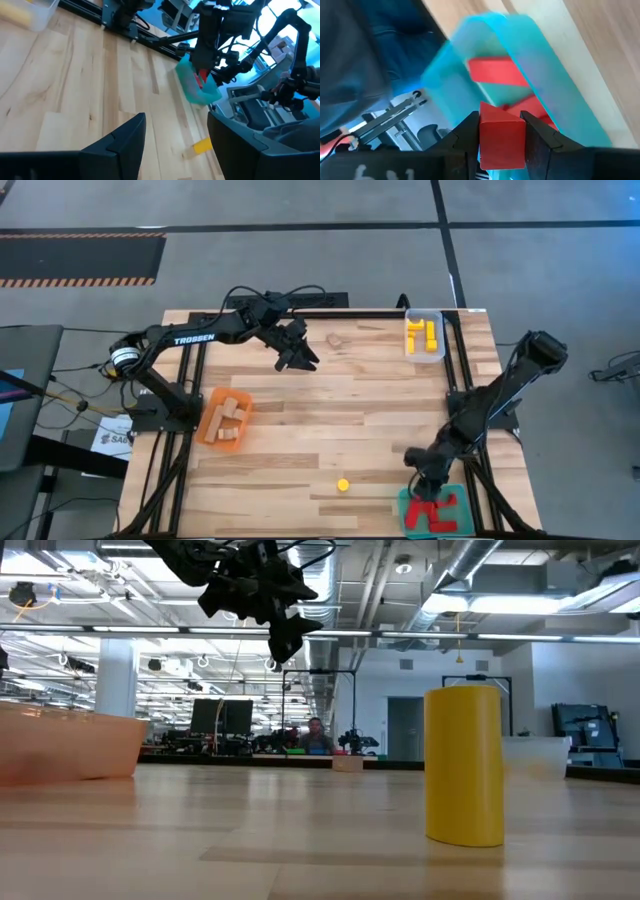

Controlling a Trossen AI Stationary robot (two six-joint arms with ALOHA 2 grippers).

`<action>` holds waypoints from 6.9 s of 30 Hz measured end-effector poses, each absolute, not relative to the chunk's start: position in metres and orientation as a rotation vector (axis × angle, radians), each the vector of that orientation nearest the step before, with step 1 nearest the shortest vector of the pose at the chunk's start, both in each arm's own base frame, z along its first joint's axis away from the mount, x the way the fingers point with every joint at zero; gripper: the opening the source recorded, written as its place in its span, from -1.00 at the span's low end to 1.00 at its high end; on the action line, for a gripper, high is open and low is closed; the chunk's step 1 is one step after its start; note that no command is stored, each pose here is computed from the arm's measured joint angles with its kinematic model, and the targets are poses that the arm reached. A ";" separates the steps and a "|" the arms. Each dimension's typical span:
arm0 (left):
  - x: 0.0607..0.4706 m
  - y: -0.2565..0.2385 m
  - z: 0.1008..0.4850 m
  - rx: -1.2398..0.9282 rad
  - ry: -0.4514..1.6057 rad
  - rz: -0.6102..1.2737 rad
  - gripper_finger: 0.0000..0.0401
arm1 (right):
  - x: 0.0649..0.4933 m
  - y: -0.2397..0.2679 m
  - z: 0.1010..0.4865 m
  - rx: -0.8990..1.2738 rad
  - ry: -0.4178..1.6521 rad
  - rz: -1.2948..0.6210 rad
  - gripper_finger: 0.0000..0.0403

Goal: Sort & place blocks by color
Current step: Put the red block into the green bin, then put the yellow block into the transparent bin

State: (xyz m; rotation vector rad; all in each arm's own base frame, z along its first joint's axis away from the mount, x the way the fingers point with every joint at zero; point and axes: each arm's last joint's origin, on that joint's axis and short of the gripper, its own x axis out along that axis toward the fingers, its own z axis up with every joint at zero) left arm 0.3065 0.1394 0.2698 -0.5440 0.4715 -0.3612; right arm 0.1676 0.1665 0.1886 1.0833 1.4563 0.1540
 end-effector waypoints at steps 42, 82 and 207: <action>0.313 0.119 0.253 -0.089 0.666 -0.039 -0.01 | 0.142 0.072 0.239 0.803 0.965 -0.058 0.37; 0.382 -0.025 0.225 -0.121 0.620 -0.145 0.45 | 0.138 0.026 0.247 0.186 0.831 0.029 0.37; 0.306 -0.094 0.242 -0.479 -0.074 0.109 -0.49 | 0.268 0.072 0.232 0.328 0.328 0.268 0.37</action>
